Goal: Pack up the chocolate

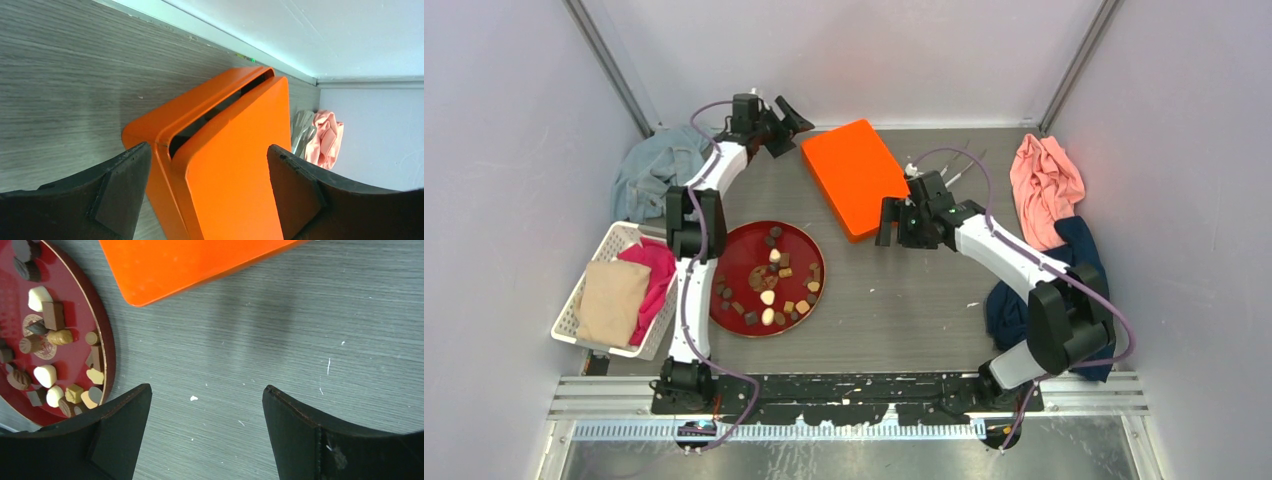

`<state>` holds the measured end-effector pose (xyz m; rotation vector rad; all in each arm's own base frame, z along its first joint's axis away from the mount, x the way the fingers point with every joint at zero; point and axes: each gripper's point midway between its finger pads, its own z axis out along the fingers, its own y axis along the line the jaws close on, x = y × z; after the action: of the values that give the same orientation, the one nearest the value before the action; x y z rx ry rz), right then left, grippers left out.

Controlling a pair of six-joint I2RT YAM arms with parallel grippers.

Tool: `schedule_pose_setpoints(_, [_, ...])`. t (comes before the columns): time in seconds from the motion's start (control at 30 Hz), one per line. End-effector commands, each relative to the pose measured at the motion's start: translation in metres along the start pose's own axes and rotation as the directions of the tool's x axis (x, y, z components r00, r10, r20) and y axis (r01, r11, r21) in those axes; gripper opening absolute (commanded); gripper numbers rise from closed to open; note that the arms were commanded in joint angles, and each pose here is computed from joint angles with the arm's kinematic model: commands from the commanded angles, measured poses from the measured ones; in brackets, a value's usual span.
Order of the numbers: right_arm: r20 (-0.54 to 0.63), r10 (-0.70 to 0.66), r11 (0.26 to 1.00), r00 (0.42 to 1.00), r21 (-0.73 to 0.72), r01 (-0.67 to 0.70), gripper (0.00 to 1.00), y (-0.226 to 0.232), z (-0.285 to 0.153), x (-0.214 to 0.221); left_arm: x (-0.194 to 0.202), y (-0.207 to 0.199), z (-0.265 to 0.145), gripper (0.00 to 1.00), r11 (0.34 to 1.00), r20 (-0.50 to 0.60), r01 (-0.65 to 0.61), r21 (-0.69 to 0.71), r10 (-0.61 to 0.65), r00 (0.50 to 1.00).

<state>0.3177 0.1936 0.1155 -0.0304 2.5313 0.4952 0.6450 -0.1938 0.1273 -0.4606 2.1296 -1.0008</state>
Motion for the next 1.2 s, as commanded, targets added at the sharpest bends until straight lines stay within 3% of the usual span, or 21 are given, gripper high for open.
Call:
schedule_pose_setpoints(0.0, [0.026, -0.043, 0.999, 0.999, -0.016, 0.044, 0.87, 0.007, 0.005, -0.006, -0.036, -0.017, 0.007, 0.86, 0.997, 0.119, 0.004, 0.071, -0.013, 0.993])
schedule_pose_setpoints(0.2, [-0.016, -0.068, 0.998, 0.998, -0.011, 0.068, 0.86, 0.005, 0.016, 0.005, -0.048, -0.017, 0.024, 0.86, 0.992, 0.167, 0.032, 0.120, -0.052, 0.985])
schedule_pose_setpoints(0.5, [-0.039, -0.099, 0.995, 0.994, -0.006, 0.099, 0.86, 0.005, 0.034, 0.000, -0.041, -0.024, 0.039, 0.86, 0.964, 0.129, 0.090, 0.249, -0.125, 0.984])
schedule_pose_setpoints(1.17, [0.017, -0.268, 0.963, 0.963, -0.015, 0.269, 0.84, 0.011, 0.067, -0.042, -0.020, -0.016, 0.045, 0.86, 0.960, 0.068, 0.114, 0.258, -0.135, 0.989])
